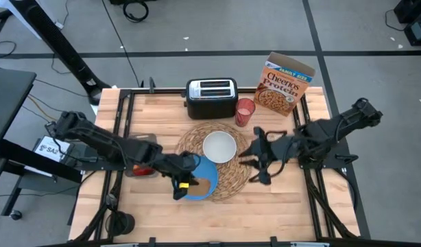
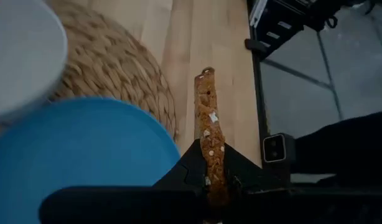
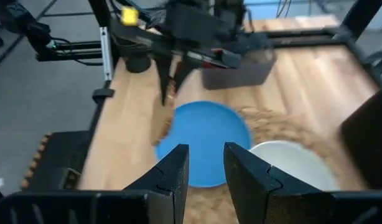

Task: Arrange a breakfast setting
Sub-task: Put the brown toasted bread on the blue plate, then put the red apple to the left of the white bowl on the brown woven mat

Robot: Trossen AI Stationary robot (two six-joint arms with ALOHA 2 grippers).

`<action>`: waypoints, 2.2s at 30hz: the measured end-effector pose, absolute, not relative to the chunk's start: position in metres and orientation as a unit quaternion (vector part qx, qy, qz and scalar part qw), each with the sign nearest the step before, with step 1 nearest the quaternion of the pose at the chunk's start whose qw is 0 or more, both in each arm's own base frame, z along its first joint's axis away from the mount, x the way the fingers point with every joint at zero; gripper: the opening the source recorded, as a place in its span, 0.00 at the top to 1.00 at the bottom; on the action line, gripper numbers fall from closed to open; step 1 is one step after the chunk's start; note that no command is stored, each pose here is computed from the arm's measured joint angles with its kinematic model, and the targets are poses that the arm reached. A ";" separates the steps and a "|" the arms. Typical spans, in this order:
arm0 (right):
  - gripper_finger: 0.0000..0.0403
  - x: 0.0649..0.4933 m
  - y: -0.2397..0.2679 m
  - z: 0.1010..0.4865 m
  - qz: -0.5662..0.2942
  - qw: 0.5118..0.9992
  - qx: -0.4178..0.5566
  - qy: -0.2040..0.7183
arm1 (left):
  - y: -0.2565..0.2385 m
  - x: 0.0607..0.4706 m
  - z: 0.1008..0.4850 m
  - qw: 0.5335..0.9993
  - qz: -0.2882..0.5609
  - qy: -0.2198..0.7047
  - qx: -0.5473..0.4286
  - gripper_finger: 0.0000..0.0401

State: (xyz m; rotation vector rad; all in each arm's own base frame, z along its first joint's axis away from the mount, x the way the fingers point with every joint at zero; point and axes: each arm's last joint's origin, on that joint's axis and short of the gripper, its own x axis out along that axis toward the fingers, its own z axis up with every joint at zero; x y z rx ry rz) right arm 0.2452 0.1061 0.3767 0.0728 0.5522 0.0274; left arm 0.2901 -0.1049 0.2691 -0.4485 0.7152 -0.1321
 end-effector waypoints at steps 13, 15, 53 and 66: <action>0.73 0.266 0.148 0.343 0.002 0.941 0.120 0.317 | -0.079 0.281 0.203 0.904 -0.011 0.355 -0.237 0.94; 0.73 0.269 0.151 0.340 0.002 0.941 0.122 0.316 | -0.075 0.281 0.198 0.903 -0.002 0.356 -0.242 0.94; 0.73 0.292 0.120 0.336 -0.036 0.950 0.058 0.304 | -0.045 0.271 0.259 0.826 0.084 0.529 -0.175 0.42; 0.73 0.292 0.121 0.337 -0.034 0.952 0.061 0.299 | -0.028 0.196 0.256 0.697 0.254 0.629 -0.233 0.50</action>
